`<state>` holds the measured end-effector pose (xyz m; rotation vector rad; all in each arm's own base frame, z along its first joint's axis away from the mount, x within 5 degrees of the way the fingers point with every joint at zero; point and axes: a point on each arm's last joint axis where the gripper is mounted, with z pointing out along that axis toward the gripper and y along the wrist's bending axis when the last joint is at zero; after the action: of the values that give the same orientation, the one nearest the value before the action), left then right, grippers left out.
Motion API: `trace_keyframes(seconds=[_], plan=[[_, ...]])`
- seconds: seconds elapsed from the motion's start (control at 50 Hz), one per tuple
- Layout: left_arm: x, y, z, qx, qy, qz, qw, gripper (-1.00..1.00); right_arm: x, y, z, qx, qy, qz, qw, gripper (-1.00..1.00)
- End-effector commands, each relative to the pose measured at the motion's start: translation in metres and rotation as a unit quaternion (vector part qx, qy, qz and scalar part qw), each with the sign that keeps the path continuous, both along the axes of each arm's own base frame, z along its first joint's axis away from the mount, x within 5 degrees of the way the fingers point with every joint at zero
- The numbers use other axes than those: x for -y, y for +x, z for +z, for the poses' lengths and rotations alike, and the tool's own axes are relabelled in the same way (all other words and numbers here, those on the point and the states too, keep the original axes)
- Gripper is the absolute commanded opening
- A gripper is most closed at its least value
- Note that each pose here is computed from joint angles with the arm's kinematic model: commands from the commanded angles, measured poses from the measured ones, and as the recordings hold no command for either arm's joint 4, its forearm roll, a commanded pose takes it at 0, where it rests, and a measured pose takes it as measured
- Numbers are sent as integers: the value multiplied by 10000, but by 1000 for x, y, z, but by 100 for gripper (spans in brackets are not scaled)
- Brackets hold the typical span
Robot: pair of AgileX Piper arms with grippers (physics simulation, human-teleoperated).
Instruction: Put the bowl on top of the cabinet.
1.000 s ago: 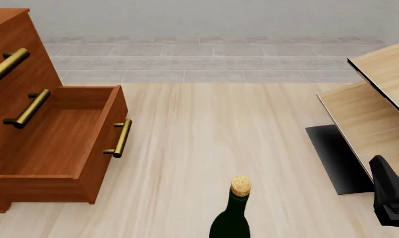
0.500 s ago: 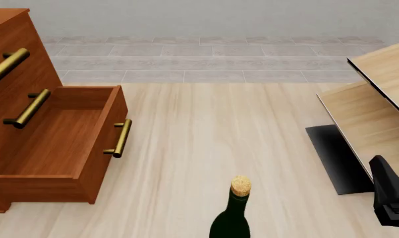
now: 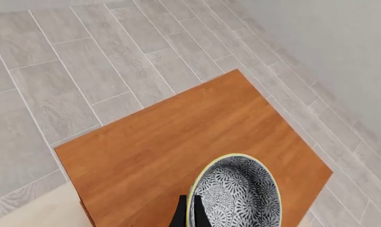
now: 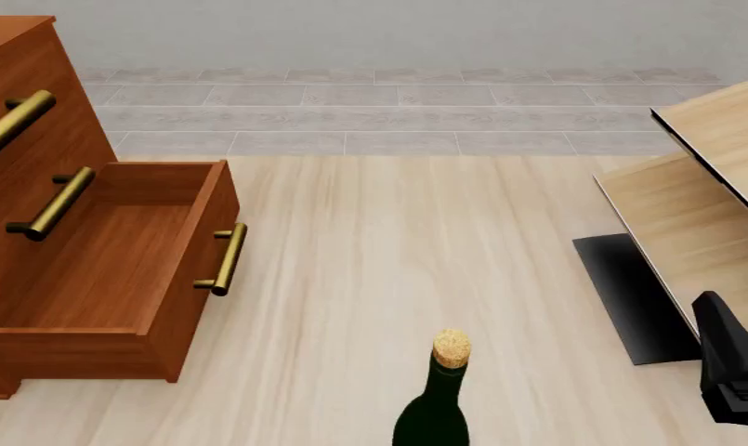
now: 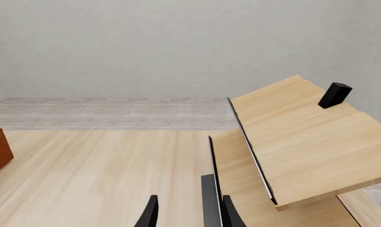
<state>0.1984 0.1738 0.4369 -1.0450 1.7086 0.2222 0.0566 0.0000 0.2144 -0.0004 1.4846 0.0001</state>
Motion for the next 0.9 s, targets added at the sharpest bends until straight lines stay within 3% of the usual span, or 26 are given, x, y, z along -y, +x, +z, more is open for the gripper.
trace_keyframes(seconds=[0.02,0.46,0.5,0.52,0.72,0.9], plan=[[-2,1,-2,-8,98,-38,9999,-100,0,0,0,-1,0,0,10000,100],[-6,4,-11,-50,160,-46,9998,-100,0,0,0,0,0,0,10000,100],[-12,6,-17,-233,67,-14,9997,-100,0,0,0,0,-1,0,10000,100],[-6,2,-8,-50,229,-36,9997,100,0,0,0,0,0,0,10000,100],[2,-2,6,138,216,-50,9997,100,0,0,0,-1,0,-1,10000,100],[26,-13,39,612,377,-202,9972,100,0,0,0,0,-1,1,10000,100]])
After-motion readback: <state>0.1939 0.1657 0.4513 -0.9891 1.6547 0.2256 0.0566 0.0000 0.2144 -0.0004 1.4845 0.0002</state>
